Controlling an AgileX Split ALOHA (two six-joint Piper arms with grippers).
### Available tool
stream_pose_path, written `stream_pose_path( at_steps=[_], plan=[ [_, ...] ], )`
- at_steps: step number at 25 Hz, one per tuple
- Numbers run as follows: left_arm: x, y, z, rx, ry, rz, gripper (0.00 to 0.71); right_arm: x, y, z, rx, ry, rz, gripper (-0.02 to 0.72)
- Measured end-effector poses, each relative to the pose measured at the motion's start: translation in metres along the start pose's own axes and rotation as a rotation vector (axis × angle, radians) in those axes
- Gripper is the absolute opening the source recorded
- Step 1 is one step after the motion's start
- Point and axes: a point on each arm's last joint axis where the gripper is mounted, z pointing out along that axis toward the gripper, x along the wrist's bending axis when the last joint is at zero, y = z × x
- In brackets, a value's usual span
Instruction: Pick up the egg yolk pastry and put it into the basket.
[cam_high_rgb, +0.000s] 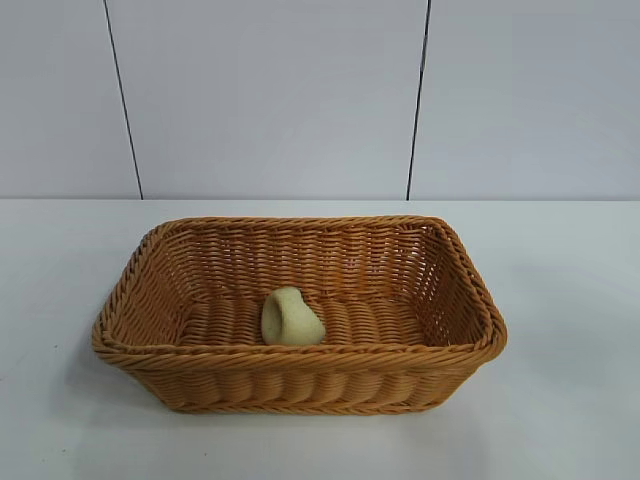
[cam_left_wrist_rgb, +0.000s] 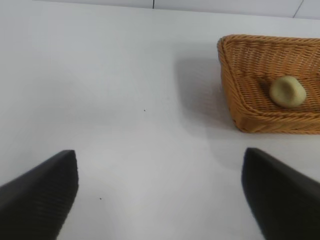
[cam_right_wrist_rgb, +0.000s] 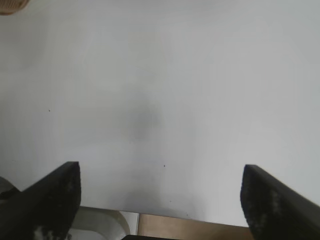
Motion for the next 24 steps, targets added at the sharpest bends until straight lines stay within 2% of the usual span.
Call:
stream_pose_path(
  at_steps=[6, 9, 24],
  plan=[
    [0.0, 0.0, 0.0, 0.0, 0.0, 0.0, 0.643, 0.001, -0.021, -0.031, -0.236, 0.001, -0.008, 0.627],
    [0.0, 0.0, 0.0, 0.0, 0.0, 0.0, 0.643, 0.001, -0.028, -0.039, -0.305, 0.001, -0.011, 0.627],
    [0.0, 0.0, 0.0, 0.0, 0.0, 0.0, 0.643, 0.001, -0.028, -0.039, -0.31, 0.001, -0.011, 0.627]
  ],
)
